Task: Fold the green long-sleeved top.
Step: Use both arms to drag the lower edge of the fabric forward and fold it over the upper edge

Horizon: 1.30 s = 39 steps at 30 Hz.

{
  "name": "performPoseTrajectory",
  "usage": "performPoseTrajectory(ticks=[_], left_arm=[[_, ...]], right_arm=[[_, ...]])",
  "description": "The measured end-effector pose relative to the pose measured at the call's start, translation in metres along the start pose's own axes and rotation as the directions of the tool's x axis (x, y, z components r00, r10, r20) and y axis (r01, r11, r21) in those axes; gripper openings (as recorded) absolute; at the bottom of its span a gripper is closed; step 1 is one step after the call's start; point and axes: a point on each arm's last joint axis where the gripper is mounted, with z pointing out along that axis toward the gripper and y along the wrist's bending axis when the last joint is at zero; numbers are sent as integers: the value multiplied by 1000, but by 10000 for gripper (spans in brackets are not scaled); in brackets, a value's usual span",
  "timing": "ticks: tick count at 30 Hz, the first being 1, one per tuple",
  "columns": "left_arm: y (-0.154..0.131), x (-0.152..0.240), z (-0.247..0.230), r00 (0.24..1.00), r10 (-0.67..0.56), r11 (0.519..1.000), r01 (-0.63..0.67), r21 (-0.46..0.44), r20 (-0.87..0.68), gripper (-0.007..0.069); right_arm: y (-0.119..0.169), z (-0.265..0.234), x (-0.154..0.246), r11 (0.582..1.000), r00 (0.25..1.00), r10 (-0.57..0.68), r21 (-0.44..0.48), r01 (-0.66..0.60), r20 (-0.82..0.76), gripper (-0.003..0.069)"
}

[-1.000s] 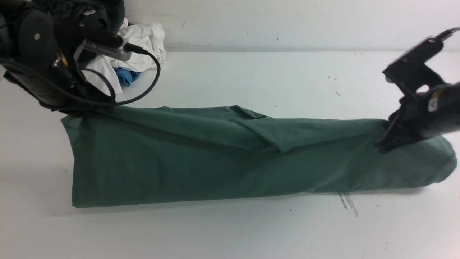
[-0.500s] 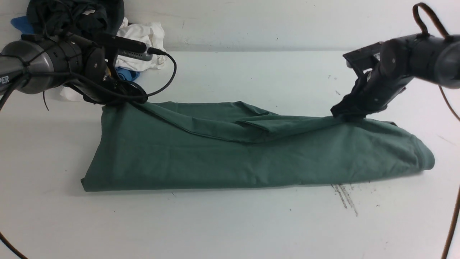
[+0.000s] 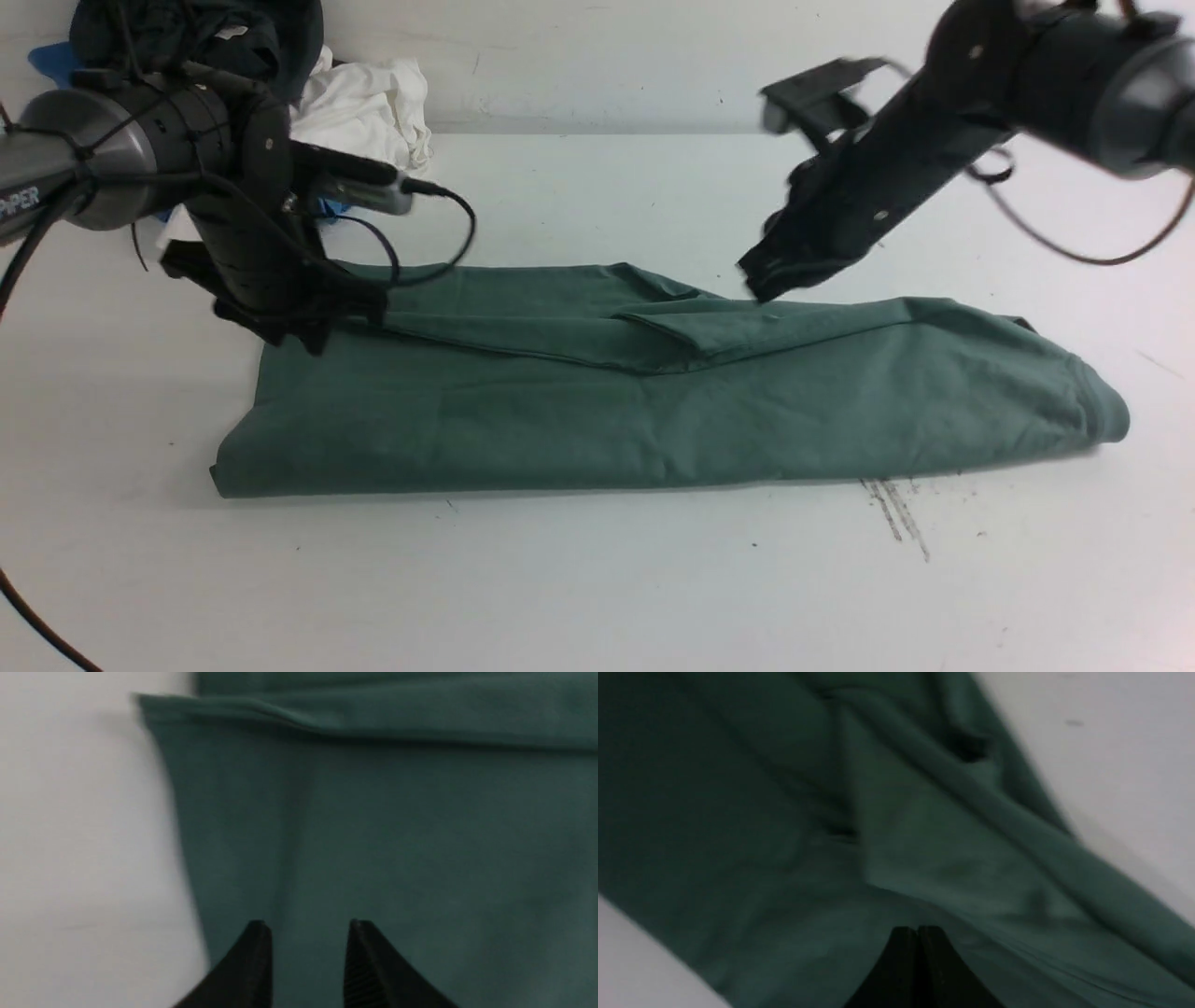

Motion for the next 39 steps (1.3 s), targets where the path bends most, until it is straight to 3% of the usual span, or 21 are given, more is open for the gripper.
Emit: performPoseTrajectory(ticks=[1, 3, 7, 11, 13, 16, 19, 23, 27, 30, 34, 37, 39], left_arm=[[-2, 0, 0, 1000, 10, 1000, -10, 8, -2, 157], [-22, 7, 8, 997, 73, 992, -70, 105, -26, 53], [-35, 16, 24, 994, 89, 977, -75, 201, -64, -2], [-39, 20, 34, 990, 112, 969, -90, 231, -85, -8], [-39, 20, 35, 990, 116, 968, -94, 235, -83, -8], [-39, 20, 35, 989, 120, 967, -97, 234, -85, -8], [-38, 20, 35, 989, 124, 968, -101, 230, -86, -8], [-38, 21, 35, 987, 133, 968, -110, 224, -91, -8], [-38, 20, 35, 987, 133, 968, -111, 223, -87, -8], [-38, 15, 34, 991, 118, 969, -103, 226, -57, -8], [-43, 3, 31, 999, 39, 963, -47, 265, 36, -8], [-45, 0, 29, 998, 13, 956, -31, 292, 64, -8], [-47, -1, 29, 997, 17, 950, -39, 310, 72, -8]], right_arm=[[0, 2, 1, 1000, 1000, -3, -5, 3, -4, -8], [15, 36, 3, 995, 996, -68, -74, 63, -54, -12], [9, 71, 14, 992, 988, -117, -66, 111, -101, -14], [-2, 79, 10, 987, 988, -148, 52, 151, -53, -14], [-13, 82, 2, 975, 990, -141, 178, 133, 32, -14], [-30, 79, -12, 949, 974, -86, 316, 16, 208, -14], [-45, 75, -18, 923, 932, -30, 367, -112, 360, -14], [-69, 66, -15, 886, 863, 147, 323, -332, 483, -14], [-72, 54, -15, 880, 868, 218, 296, -373, 446, -14], [-56, 33, -19, 913, 922, 219, 266, -309, 318, -14], [-18, 45, -20, 989, 985, 81, 111, -99, 154, -14], [1, 75, -19, 1000, 990, -2, 3, 1, 141, -14], [5, 101, -19, 1000, 981, -11, -20, 15, 193, -14]])
